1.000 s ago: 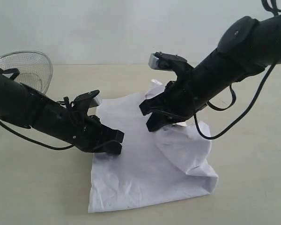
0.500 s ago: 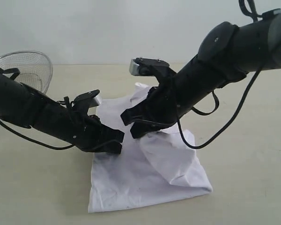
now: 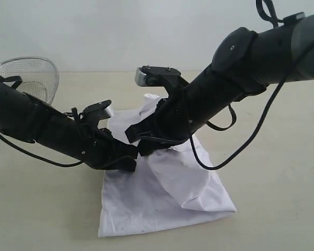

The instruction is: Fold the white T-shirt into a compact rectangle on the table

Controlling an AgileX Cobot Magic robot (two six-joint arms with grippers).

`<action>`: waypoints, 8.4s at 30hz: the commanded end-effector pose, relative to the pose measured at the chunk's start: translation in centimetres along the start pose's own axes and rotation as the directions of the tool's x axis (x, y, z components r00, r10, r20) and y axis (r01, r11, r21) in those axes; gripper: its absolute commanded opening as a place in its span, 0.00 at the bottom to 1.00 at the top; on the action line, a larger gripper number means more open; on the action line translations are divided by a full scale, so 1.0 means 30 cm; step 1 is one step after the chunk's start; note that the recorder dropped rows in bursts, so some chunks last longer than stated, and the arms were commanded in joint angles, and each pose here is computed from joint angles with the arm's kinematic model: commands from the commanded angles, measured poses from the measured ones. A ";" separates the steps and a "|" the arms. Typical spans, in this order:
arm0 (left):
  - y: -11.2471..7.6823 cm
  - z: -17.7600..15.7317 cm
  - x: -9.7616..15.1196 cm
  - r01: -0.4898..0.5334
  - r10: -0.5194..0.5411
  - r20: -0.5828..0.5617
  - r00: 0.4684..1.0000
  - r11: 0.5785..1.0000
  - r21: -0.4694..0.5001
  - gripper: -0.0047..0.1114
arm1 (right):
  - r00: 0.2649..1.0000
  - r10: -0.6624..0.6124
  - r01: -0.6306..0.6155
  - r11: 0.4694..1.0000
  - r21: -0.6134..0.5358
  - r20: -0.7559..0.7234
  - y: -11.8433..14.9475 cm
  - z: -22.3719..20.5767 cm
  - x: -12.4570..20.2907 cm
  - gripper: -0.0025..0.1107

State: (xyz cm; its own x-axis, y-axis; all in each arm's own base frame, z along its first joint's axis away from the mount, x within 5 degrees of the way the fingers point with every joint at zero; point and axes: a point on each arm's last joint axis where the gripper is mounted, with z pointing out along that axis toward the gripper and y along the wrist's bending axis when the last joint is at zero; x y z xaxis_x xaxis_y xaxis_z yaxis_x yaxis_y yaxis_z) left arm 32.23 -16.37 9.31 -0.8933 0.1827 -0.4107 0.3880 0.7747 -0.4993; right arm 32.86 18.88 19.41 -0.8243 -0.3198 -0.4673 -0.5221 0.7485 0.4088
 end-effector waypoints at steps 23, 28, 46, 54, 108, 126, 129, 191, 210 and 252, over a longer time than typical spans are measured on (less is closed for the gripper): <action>-0.063 -0.103 -0.041 -0.145 0.146 0.030 0.989 0.989 -0.019 0.08 | 1.000 0.000 0.000 1.000 -0.028 0.008 0.014 -0.003 -0.004 0.02; -0.068 -0.148 -0.047 -0.155 0.156 0.011 0.988 0.985 -0.069 0.08 | 1.000 -0.002 0.002 0.999 -0.033 0.001 0.015 -0.002 -0.002 0.02; -0.101 -0.314 -0.077 -0.155 0.162 0.084 0.983 0.984 -0.085 0.08 | 0.997 -0.046 0.043 0.998 -0.050 -0.063 0.031 0.081 0.029 0.02; -0.102 -0.312 -0.074 -0.130 0.137 0.093 0.986 0.989 -0.075 0.08 | 0.998 -0.039 0.039 0.999 -0.001 -0.039 0.013 0.130 0.030 0.02; -0.311 -0.361 -0.085 -0.300 0.286 0.228 0.931 0.953 0.028 0.08 | 0.984 -0.118 0.173 0.823 0.540 -0.136 -0.104 -0.296 0.016 0.02; -0.308 -0.138 -0.182 -0.302 0.295 0.062 0.953 0.941 0.154 0.08 | 0.983 0.183 -0.179 0.959 0.219 0.001 -0.236 -0.221 0.223 0.02; -0.295 -0.062 -0.169 -0.310 0.317 -0.057 0.947 0.945 0.102 0.08 | 0.977 0.212 -0.207 0.951 0.229 0.003 -0.251 -0.184 0.274 0.02; -0.115 -0.256 -0.253 -0.316 0.241 -0.280 0.929 0.912 -0.263 0.08 | 0.981 0.146 -0.154 0.987 -0.055 -0.126 -0.144 -0.025 0.300 0.02; -0.016 -0.307 -0.095 0.210 -0.123 0.308 0.943 0.940 -0.268 0.08 | 0.995 0.070 -0.071 0.997 -0.018 -0.066 -0.157 -0.031 0.259 0.02; 0.160 -0.297 -0.044 0.279 -0.188 0.306 0.933 0.917 -0.285 0.42 | 0.999 -0.046 0.043 0.993 0.108 0.027 -0.197 -0.045 0.199 0.02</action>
State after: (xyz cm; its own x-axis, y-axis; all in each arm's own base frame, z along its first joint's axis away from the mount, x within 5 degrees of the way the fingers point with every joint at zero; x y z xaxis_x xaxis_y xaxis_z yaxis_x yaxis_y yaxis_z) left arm 33.16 -7.57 14.30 -0.8384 -0.1572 -0.5219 0.0478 0.9326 -0.3577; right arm 30.55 11.82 15.02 -0.8033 -0.3325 -0.4942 -0.5215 0.7935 0.3138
